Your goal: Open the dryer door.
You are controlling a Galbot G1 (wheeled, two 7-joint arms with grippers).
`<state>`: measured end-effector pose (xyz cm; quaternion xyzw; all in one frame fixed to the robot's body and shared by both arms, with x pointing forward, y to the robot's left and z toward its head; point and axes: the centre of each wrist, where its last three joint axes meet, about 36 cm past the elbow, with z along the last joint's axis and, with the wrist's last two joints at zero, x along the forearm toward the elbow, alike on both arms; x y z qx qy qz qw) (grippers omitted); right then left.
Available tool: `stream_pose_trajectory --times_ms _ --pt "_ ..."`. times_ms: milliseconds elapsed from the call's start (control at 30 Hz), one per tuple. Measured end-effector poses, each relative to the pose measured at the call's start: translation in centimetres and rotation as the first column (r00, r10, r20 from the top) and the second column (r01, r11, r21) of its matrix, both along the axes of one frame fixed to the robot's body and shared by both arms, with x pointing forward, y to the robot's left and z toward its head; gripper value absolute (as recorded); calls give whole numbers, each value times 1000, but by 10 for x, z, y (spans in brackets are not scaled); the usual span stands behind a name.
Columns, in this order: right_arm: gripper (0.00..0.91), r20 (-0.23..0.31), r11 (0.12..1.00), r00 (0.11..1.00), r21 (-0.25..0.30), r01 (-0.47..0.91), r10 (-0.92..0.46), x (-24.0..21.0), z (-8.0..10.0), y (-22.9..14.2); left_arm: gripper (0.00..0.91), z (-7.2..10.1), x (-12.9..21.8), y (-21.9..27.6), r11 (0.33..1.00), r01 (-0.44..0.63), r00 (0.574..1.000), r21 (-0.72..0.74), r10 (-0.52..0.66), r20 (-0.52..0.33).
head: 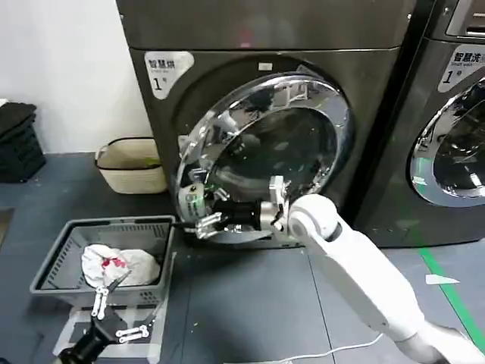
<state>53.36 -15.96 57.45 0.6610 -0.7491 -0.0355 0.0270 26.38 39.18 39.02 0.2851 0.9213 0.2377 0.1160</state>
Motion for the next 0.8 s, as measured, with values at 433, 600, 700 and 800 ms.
stream_pose_trajectory --times_ms 433,600,700,800 --pt "907 -66 1000 998 16 9 -8 -15 -11 -34 907 20 35 15 998 15 999 -56 -13 35" --pt "907 -73 1000 997 14 -17 18 -26 -10 -44 907 31 59 22 998 37 998 -53 -35 46" --pt "907 -76 999 997 9 -32 33 -30 -10 -51 907 37 78 23 997 62 997 -54 -59 48" --pt "907 -80 999 996 7 -42 42 -35 -11 -58 907 41 97 21 994 82 996 -66 -79 50"
